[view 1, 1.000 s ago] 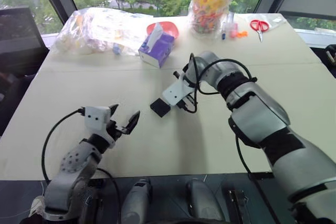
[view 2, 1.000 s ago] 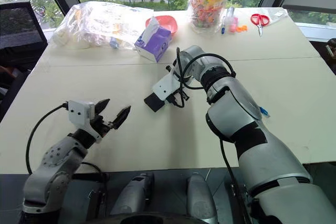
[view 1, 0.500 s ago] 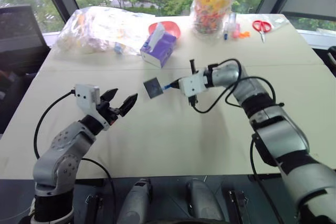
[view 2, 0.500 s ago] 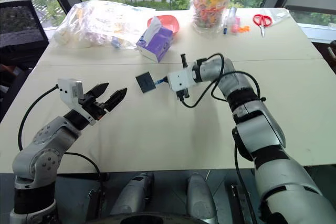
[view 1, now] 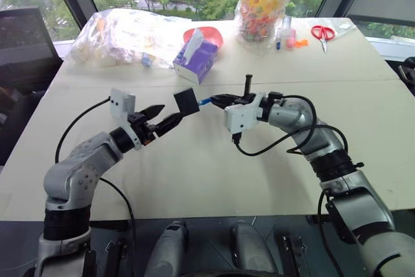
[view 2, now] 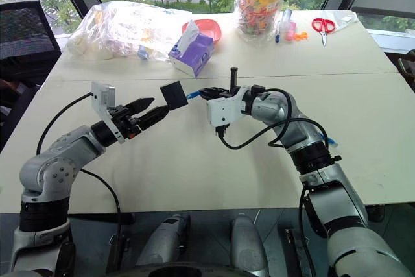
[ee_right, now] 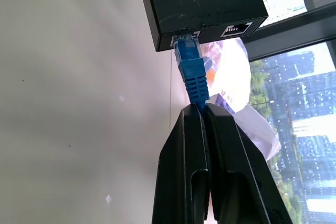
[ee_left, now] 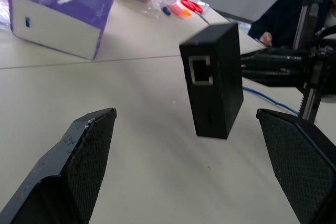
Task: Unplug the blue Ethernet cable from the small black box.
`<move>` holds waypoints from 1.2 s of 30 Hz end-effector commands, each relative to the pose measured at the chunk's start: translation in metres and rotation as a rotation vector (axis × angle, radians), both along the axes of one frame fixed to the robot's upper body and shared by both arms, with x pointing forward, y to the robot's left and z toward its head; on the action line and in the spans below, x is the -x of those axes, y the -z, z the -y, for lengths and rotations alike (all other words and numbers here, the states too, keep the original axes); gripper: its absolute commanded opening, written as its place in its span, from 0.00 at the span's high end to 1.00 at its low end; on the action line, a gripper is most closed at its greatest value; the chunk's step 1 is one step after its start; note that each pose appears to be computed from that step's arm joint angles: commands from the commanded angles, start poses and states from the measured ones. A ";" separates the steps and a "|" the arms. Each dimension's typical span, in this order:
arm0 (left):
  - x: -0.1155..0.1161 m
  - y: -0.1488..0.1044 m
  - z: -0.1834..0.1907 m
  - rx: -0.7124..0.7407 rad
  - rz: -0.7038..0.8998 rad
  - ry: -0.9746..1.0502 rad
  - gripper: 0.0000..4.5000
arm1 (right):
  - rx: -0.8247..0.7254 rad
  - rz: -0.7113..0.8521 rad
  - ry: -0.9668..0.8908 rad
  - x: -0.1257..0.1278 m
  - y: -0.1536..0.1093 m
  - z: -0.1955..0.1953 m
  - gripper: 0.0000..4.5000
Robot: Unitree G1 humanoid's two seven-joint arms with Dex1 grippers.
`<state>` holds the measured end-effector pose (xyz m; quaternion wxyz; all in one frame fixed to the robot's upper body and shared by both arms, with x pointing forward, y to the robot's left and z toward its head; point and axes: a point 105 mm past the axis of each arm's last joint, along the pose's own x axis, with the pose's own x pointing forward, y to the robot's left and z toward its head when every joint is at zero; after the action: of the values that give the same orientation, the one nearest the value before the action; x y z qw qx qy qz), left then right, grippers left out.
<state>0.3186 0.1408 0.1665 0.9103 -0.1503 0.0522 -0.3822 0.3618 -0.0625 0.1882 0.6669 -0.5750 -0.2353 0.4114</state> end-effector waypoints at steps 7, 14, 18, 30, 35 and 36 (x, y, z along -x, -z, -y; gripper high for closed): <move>-0.004 -0.024 0.012 0.065 0.053 0.090 0.12 | -0.012 0.057 -0.009 0.006 -0.019 -0.001 1.00; -0.007 -0.020 0.016 0.079 0.044 0.108 0.73 | -0.002 0.064 -0.030 0.014 -0.021 -0.006 1.00; -0.008 -0.016 0.019 0.086 0.036 0.124 0.90 | 0.010 0.050 -0.063 0.024 -0.017 -0.011 1.00; -0.002 -0.018 0.019 0.055 0.053 0.177 0.90 | -0.015 -0.193 -0.055 0.028 -0.003 -0.003 0.47; 0.010 -0.021 0.016 0.032 0.087 0.268 0.90 | -0.111 -0.536 -0.115 0.040 -0.011 0.005 0.24; 0.015 -0.021 0.015 0.025 0.094 0.305 0.90 | -0.139 -0.632 -0.134 0.042 -0.016 0.008 0.24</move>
<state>0.3137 0.1290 0.1762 0.8585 -0.1519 0.0493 -0.4873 0.3258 -0.0675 0.1768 0.7102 -0.4049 -0.0769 0.5708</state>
